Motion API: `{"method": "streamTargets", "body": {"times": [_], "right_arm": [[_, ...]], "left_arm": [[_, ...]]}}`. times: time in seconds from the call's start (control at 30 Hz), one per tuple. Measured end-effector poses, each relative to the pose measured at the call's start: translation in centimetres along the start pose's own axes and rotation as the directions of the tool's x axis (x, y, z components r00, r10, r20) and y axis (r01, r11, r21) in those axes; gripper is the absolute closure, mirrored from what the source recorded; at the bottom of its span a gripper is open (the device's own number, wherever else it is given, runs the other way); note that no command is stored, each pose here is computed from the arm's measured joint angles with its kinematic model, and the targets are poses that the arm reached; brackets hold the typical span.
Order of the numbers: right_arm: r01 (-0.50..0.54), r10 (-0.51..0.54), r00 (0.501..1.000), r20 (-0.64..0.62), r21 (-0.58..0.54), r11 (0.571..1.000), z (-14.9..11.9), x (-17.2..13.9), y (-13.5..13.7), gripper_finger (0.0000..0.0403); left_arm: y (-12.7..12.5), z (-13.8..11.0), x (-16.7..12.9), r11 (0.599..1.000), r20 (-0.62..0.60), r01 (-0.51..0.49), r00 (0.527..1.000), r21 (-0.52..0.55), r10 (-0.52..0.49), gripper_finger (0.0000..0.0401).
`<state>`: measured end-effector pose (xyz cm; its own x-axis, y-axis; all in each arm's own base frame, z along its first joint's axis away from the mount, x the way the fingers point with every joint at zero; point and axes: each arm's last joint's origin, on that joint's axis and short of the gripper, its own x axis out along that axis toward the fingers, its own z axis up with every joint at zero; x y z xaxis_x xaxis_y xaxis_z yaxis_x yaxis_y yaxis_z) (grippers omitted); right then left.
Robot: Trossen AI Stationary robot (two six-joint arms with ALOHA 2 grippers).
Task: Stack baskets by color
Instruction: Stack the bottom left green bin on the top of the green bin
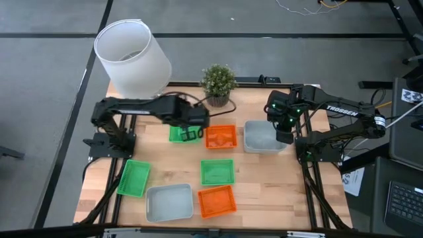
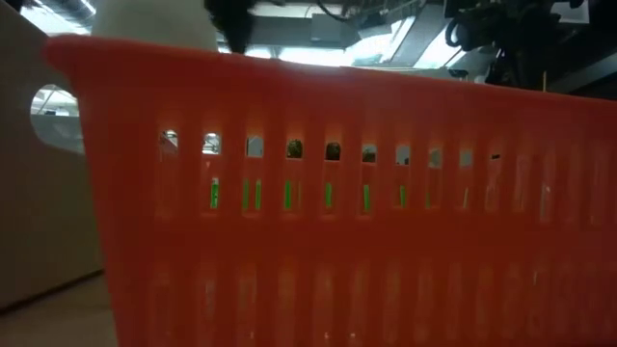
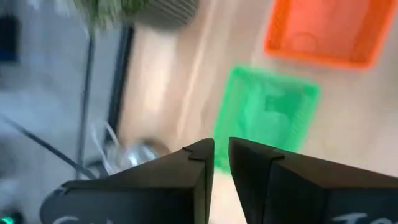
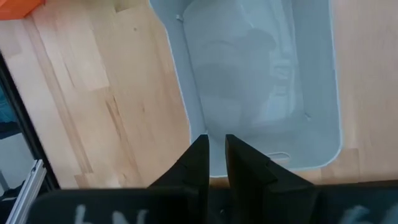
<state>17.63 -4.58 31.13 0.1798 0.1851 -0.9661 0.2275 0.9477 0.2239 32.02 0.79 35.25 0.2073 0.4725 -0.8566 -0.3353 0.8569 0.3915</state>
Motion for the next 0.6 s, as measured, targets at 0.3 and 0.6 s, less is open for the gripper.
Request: {"method": "streamTargets", "body": {"times": [0.3, 0.6], "right_arm": [[0.001, -0.003, 0.999, 0.039, 0.038, 0.999, 0.4, 0.0, 0.0, 0.035], [0.001, -0.003, 0.999, 0.037, 0.039, 0.999, 0.4, 0.0, 0.0, 0.035]], "left_arm": [[-1.8, -4.7, -4.5, 0.934, -0.068, 0.175, 0.976, -0.311, -0.205, 0.0358], [-6.6, -10.5, -2.1, 0.866, -0.347, 0.054, 0.902, -0.497, -0.256, 0.0357]]}}
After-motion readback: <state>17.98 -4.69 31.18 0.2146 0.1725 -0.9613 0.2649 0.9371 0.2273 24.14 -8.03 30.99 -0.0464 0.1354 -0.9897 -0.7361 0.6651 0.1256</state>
